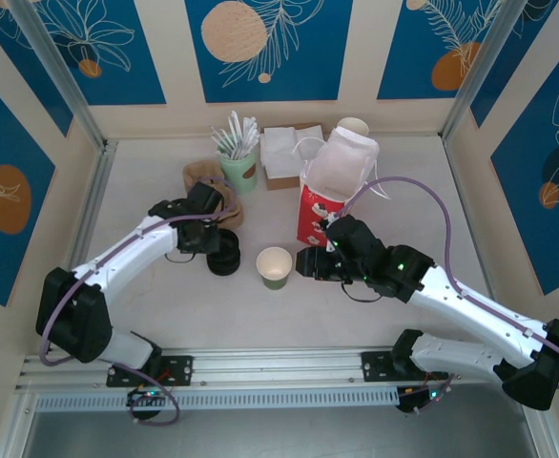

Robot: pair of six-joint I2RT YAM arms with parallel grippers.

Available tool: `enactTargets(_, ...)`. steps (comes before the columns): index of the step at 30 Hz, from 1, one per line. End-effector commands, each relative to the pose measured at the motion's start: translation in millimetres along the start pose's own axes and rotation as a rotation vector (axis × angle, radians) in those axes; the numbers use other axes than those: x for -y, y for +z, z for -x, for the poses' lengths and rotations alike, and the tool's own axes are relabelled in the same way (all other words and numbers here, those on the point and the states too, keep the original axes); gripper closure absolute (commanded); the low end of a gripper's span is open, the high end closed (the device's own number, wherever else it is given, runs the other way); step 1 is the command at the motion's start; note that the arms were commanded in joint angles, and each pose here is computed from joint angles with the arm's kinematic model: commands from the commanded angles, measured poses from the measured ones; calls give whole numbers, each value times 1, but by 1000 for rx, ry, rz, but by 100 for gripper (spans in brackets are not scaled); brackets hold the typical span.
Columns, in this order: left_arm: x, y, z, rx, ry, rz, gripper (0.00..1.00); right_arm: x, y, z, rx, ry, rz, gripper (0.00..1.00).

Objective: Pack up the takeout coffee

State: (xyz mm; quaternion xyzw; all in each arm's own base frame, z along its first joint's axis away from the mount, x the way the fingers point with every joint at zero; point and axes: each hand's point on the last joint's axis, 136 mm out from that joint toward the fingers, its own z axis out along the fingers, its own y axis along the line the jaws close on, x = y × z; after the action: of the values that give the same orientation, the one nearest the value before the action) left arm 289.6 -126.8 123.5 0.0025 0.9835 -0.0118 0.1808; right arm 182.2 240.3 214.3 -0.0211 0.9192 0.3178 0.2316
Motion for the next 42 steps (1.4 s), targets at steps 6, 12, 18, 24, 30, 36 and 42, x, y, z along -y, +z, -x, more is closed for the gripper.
enactTargets(6, 10, -68, 0, 73, -3, -117, 82, -44, -11, 7, 8, 32, 172, 60)
enactTargets(12, 29, -101, -12, 101, 25, -221, 82, -75, -17, 14, 33, -24, 213, 58)
enactTargets(18, 55, -127, -19, 158, 84, -303, 83, -95, -13, 20, 44, -63, 213, 52)
enactTargets(24, 74, -140, -26, 182, 125, -342, 84, -102, -4, 25, 49, -82, 171, 46)
enactTargets(30, 91, -148, -28, 196, 146, -388, 84, -99, 4, 25, 49, -98, 116, 45)
enactTargets(36, 99, -155, -29, 209, 163, -402, 84, -88, 8, 25, 64, -87, 70, 48)
enactTargets(42, 107, -158, -32, 212, 182, -418, 84, -85, 11, 26, 71, -97, 48, 54)
